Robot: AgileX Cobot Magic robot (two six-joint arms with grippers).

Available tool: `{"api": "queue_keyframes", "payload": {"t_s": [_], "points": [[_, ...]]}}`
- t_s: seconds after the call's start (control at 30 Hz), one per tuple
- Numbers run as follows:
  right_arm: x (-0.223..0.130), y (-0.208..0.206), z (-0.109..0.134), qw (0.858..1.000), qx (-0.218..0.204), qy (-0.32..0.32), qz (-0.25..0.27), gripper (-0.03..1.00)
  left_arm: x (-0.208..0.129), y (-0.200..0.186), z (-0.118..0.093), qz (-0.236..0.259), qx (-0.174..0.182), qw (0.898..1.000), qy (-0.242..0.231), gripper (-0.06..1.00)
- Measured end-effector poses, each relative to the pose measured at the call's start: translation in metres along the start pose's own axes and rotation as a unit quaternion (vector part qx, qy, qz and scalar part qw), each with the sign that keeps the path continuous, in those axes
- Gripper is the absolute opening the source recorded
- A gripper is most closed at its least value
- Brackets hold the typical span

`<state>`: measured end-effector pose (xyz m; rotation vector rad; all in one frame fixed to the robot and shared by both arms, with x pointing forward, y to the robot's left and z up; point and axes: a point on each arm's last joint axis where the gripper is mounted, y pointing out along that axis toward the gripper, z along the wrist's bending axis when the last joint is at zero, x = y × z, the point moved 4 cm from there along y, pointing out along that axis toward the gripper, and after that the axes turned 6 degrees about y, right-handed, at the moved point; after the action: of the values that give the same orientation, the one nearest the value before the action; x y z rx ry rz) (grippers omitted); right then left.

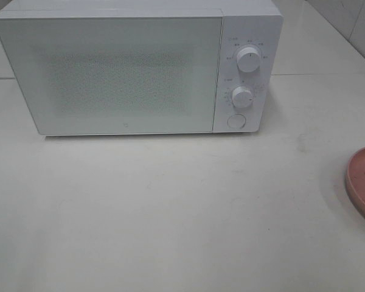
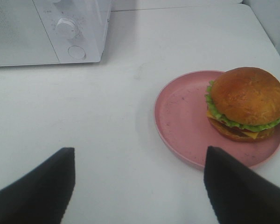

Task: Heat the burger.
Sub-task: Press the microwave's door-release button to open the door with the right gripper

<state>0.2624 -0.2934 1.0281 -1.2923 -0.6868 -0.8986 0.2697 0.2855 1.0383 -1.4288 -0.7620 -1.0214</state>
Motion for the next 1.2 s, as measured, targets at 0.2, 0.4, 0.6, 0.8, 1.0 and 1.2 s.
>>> {"api": "queue_keyframes", "payload": {"t_s": [0.2, 0.4, 0.6, 0.8, 1.0, 1.2], "points": [[0.0, 0.0, 0.001, 1.0, 0.004, 0.003, 0.001, 0.75, 0.0, 0.0, 0.0, 0.0, 0.0, 1.0, 0.0, 0.99], [0.0, 0.0, 0.001, 1.0, 0.004, 0.003, 0.001, 0.75, 0.0, 0.0, 0.0, 0.0, 0.0, 1.0, 0.0, 0.99], [0.0, 0.0, 0.001, 1.0, 0.004, 0.003, 0.001, 0.75, 0.0, 0.0, 0.0, 0.0, 0.0, 1.0, 0.0, 0.99], [0.006, -0.003, 0.003, 1.0, 0.007, 0.004, -0.006, 0.75, 0.0, 0.0, 0.0, 0.0, 0.0, 1.0, 0.0, 0.99], [0.017, 0.002, 0.004, 1.0, 0.006, 0.005, 0.0, 0.75, 0.0, 0.0, 0.0, 0.0, 0.0, 1.0, 0.0, 0.99], [0.033, 0.02, 0.006, 1.0, 0.002, 0.008, 0.012, 0.75, 0.0, 0.0, 0.0, 0.0, 0.0, 1.0, 0.0, 0.99]]}}
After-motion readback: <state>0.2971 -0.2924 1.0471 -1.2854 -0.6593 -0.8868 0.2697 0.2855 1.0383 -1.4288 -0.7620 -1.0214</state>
